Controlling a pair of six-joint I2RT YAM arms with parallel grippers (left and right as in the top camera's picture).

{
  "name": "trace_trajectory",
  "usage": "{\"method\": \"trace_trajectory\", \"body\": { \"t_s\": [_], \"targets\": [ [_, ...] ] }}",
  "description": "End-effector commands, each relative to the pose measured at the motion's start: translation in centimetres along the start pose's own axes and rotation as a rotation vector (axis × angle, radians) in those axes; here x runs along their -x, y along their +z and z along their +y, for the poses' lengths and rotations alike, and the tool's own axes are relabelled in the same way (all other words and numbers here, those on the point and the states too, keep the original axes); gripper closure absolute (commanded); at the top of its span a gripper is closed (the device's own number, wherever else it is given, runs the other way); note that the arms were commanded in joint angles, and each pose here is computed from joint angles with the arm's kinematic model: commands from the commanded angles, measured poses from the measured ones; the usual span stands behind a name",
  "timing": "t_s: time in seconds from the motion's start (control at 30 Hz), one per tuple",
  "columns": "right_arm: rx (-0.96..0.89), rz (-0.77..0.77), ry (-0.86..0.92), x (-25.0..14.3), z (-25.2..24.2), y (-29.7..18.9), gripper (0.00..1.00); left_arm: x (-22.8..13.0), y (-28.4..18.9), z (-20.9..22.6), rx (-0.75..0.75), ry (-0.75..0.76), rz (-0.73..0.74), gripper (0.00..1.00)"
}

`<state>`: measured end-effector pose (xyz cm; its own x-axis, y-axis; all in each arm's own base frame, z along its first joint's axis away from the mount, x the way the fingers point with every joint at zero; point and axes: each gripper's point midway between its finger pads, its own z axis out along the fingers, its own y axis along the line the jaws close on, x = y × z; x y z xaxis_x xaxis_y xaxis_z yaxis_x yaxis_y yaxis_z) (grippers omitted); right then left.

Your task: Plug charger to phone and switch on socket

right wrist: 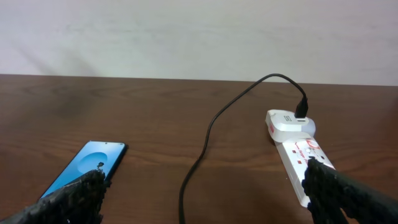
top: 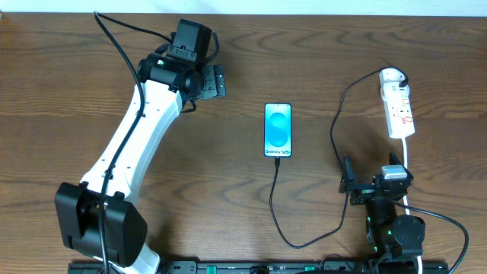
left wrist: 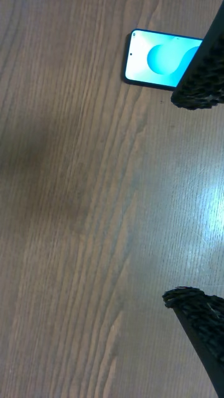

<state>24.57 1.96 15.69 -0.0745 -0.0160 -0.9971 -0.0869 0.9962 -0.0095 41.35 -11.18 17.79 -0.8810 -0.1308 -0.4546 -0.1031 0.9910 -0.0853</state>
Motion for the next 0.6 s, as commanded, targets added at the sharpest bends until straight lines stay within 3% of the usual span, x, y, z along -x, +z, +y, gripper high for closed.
{"method": "trace_trajectory", "body": {
  "t_s": [0.0, 0.3, 0.57],
  "targets": [
    [-0.011, 0.002, 0.01, -0.1, -0.2, 0.0, 0.01, -0.2, 0.2, 0.4, 0.02, 0.009, 0.008, 0.08],
    [-0.011, 0.001, 0.01, -0.1, -0.2, 0.0, 0.01, -1.9, -0.7, 1.2, 0.044, 0.017, 0.066, 0.08],
    [-0.011, 0.001, 0.01, -0.1, -0.2, 0.0, 0.01, -5.2, -3.1, 3.4, 0.072, 0.165, 0.11, 0.08]
  ]
}}
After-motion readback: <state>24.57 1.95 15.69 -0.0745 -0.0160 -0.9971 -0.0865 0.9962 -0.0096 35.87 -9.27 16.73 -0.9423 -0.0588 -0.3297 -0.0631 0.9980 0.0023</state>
